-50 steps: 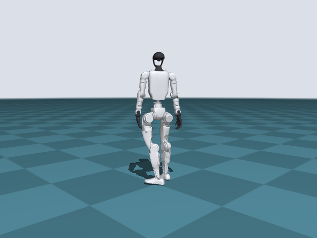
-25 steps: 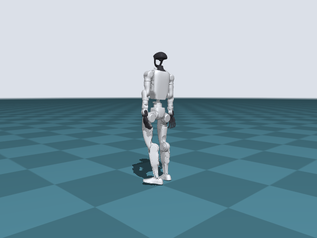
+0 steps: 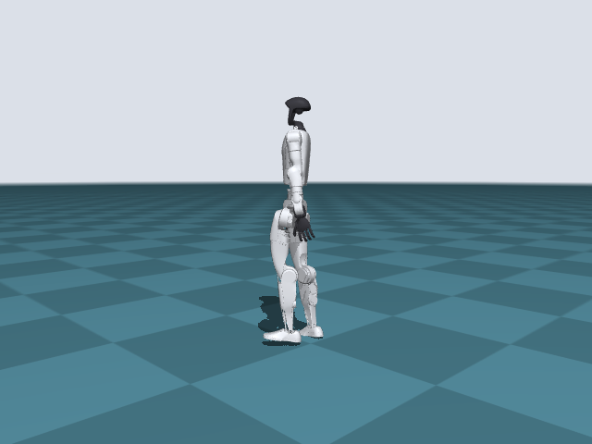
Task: In place motions
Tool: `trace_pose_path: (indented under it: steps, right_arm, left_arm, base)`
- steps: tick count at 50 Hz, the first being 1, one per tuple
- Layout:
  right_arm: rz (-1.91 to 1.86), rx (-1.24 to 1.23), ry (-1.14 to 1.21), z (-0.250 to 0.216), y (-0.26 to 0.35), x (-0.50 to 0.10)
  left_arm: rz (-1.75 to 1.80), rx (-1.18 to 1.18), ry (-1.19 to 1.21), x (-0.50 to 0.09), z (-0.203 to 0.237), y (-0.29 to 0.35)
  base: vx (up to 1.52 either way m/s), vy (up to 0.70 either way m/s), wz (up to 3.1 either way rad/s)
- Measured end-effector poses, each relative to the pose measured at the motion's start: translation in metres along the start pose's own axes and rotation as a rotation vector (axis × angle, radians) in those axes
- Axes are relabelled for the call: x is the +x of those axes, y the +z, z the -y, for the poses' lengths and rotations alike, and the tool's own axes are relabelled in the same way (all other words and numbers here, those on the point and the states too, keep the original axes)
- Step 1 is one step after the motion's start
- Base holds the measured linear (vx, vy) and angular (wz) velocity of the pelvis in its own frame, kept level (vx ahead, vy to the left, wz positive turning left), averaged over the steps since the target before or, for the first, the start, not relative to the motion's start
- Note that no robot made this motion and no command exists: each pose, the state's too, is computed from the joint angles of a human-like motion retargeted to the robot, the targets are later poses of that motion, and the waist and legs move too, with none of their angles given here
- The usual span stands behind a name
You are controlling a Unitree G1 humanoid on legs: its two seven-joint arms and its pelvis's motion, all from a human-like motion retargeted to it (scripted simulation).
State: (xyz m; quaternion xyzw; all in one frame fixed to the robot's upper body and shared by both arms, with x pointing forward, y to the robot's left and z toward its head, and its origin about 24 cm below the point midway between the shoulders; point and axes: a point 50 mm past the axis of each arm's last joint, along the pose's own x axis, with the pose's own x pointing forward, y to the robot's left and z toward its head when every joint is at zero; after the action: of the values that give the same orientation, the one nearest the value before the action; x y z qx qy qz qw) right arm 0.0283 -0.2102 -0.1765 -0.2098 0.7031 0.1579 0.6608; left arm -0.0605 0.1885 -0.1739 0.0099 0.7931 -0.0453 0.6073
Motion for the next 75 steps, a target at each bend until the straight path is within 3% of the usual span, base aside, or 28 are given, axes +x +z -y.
trace_pose_path:
  steps: [13, 31, 53, 64, 75]
  right_arm:
    - [0.089, -0.117, 0.049, -0.013, 0.023, 0.0]
    - [-0.038, -0.118, 0.042, -0.01, -0.006, 0.001]
    - [0.103, -0.19, -0.048, 0.018, 0.052, -0.008]
    - [0.066, -0.015, -0.141, 0.044, 0.047, -0.012]
    - [-0.137, 0.324, -0.105, 0.019, -0.021, -0.005]
  left_arm:
    - [-0.051, -0.122, -0.071, 0.003, 0.016, -0.022]
    - [0.022, 0.012, -0.014, -0.001, 0.001, 0.009]
    - [-0.043, 0.139, -0.082, 0.001, 0.003, -0.015]
    - [0.017, 0.221, -0.093, -0.002, -0.002, 0.009]
    - [0.106, 0.599, 0.025, -0.018, -0.03, 0.064]
  base:
    - [0.01, 0.01, 0.15]
    - [-0.02, -0.06, -0.63]
    - [-0.12, -0.16, -1.88]
    - [-0.11, 0.05, -1.38]
    - [-0.04, -0.01, -0.51]
